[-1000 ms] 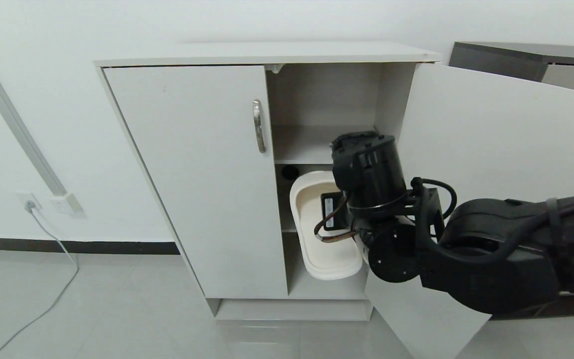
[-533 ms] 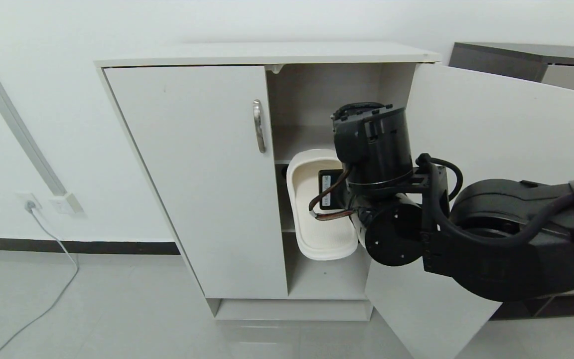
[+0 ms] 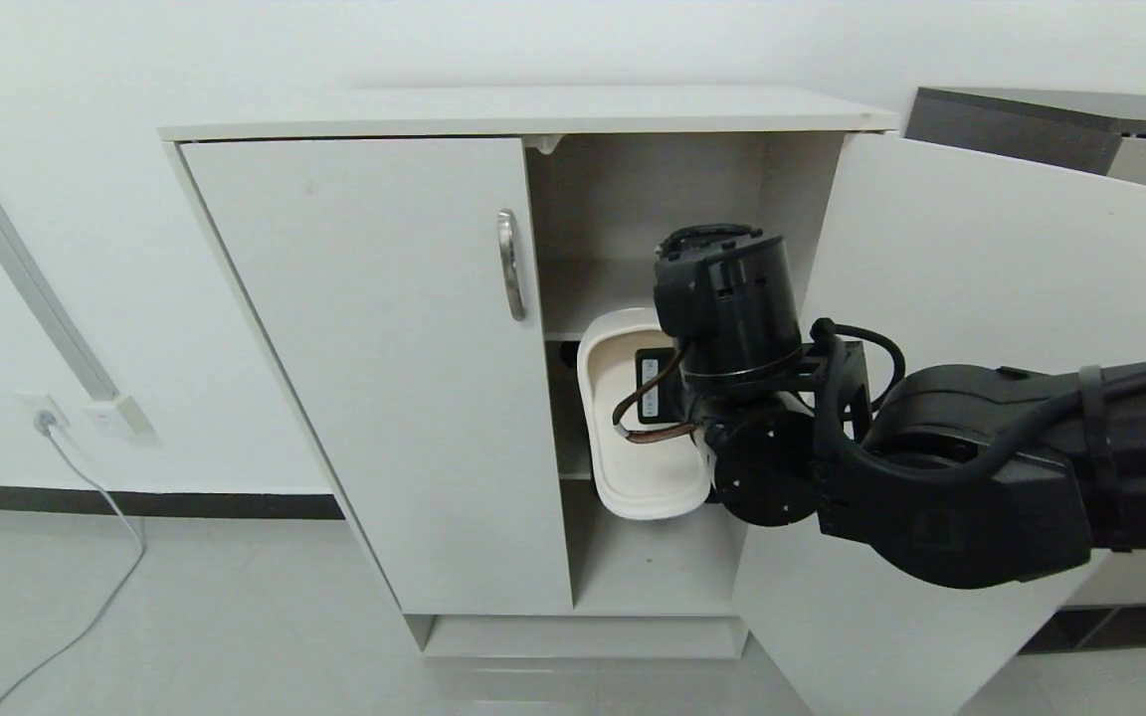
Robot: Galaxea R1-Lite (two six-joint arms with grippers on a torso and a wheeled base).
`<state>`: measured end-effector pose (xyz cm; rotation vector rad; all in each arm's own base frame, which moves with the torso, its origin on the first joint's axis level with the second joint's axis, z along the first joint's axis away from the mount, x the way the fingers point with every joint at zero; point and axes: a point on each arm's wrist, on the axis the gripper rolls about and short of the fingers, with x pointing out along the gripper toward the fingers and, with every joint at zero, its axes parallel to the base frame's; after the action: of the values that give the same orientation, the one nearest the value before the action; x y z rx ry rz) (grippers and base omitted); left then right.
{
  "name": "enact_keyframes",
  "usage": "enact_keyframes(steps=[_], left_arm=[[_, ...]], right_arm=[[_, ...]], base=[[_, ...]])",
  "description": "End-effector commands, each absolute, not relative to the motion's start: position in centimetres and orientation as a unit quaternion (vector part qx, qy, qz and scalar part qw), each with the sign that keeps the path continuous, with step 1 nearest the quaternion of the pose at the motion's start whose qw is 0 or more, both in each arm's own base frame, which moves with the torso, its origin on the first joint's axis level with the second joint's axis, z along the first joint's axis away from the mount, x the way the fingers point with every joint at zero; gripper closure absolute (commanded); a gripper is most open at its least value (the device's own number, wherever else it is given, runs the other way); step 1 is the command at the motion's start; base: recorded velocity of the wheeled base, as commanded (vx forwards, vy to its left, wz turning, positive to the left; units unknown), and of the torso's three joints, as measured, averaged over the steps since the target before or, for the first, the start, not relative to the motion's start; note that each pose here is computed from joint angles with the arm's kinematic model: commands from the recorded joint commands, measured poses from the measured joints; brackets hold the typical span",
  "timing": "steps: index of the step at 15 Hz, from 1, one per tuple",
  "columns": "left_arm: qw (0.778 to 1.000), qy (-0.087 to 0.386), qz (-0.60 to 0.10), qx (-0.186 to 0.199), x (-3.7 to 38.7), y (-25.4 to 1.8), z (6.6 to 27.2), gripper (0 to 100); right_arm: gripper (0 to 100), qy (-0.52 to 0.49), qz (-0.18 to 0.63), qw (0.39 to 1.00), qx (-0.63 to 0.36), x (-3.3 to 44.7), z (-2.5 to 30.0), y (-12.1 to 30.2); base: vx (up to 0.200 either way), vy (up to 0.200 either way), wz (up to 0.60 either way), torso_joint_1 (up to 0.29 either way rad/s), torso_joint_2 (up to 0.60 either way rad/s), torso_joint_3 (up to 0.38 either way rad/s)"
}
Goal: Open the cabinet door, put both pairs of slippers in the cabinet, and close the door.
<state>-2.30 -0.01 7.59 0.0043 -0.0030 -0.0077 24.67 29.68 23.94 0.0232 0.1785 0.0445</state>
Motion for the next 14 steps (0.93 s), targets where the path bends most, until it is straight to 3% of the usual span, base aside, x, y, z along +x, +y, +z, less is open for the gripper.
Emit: enact_keyframes(steps=[1,8,14], left_arm=[[1.0,-0.001,-0.004,0.002,-2.3,0.0,7.6,100],[1.0,-0.002,-0.004,0.002,-2.3,0.0,7.6,100],[1.0,-0.002,-0.004,0.002,-2.3,0.0,7.6,100]], right_arm=[[100,0.09,0.021,0.996,0.011,24.9,23.7,29.8],[100,0.092,0.02,0.996,0.009,25.3,23.3,30.0],[100,0.075,0.018,0.997,0.021,26.2,23.6,30.5]], base=[[0.2,0.0,0.0,0.007,0.0,-0.002],[0.2,0.0,0.0,0.004,0.0,0.004],[0.0,0.0,0.0,0.0,0.0,0.0]])
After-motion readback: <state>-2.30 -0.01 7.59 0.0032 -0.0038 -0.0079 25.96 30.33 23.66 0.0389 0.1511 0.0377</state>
